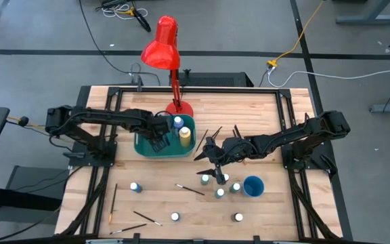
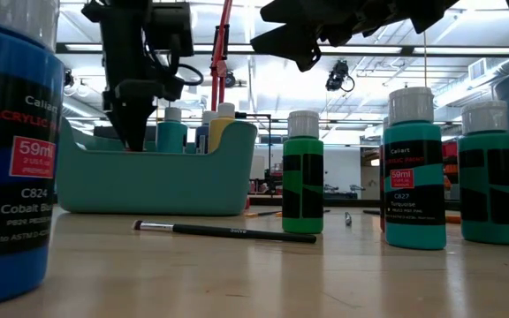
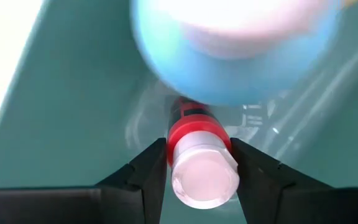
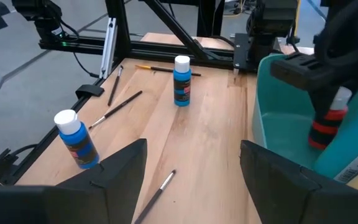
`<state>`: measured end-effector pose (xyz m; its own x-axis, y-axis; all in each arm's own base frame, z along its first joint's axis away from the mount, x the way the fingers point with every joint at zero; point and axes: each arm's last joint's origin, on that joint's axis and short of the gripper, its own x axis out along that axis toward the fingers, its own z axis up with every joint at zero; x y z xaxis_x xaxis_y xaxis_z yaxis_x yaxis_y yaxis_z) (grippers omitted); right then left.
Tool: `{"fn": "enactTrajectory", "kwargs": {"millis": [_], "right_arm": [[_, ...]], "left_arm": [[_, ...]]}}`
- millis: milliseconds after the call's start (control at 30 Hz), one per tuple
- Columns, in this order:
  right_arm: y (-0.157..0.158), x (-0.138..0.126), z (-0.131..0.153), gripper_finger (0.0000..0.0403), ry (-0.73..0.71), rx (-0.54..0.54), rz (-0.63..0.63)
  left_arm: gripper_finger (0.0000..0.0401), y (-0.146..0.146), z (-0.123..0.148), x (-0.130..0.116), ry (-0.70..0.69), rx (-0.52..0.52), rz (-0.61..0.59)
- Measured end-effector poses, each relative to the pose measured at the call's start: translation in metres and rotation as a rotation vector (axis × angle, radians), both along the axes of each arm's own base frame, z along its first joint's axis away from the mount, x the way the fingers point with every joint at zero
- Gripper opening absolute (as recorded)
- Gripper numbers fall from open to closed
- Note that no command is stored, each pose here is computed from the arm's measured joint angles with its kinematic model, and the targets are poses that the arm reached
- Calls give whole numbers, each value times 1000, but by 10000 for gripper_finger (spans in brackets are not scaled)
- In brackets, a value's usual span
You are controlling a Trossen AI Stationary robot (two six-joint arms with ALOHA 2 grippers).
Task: Pick & Place Paint Supplies
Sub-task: Put the small orange paint bottle into the green bin, then put the small light blue paint bottle into the green bin
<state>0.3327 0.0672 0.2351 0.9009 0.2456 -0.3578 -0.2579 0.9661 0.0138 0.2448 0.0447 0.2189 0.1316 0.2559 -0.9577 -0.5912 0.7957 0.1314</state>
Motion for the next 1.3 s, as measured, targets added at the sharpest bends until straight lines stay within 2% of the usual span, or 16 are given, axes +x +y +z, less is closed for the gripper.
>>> {"fn": "enactTrajectory", "kwargs": {"millis": [233, 433, 833, 1100, 1200, 1300], "right_arm": [[0, 0, 0, 263, 0, -4, 1], [0, 0, 0, 263, 1, -3, 1], [0, 0, 0, 263, 1, -3, 1], [0, 0, 0, 263, 2, -1, 0], [0, 0, 0, 263, 2, -1, 0], [0, 0, 0, 263, 2, -1, 1]], "left_arm": [[170, 11, 0, -1, -14, -44, 25], [175, 16, 0, -3, -10, -29, 46], [252, 19, 2, -5, 35, 43, 20], [247, 10, 40, -1, 60, 16, 16], [245, 0, 62, -2, 63, -59, 8], [245, -15, 80, -3, 57, -151, 49]]}}
